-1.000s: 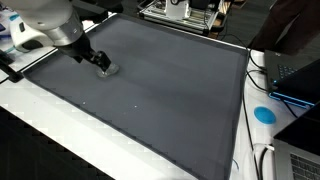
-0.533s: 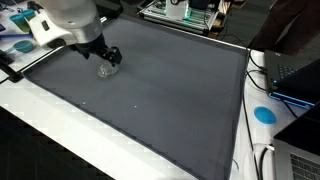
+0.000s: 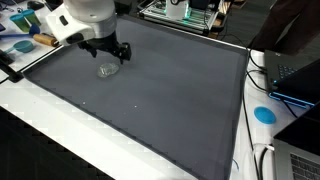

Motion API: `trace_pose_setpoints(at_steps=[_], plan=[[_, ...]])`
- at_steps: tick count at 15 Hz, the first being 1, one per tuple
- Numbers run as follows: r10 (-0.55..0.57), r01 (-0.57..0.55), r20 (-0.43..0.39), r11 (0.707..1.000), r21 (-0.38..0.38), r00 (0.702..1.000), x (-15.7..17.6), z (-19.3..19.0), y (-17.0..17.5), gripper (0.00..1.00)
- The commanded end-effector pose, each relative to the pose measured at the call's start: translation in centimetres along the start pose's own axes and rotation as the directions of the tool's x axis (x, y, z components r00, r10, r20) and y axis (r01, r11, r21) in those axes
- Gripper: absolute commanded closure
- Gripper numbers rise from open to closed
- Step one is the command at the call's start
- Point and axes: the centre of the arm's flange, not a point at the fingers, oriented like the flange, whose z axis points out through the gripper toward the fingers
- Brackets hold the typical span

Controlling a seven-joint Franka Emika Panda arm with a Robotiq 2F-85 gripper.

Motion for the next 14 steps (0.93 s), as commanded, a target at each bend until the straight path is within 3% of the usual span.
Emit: trace_pose_setpoints(at_steps=[1, 14], plan=[[-0.047, 0.047, -0.022, 0.999, -0.021, 0.999, -2.4, -0.1, -1.1, 0.00], [-0.099, 0.097, -0.057, 0.995, -0.036, 0.993, -4.2, -1.5, -1.0, 0.00]])
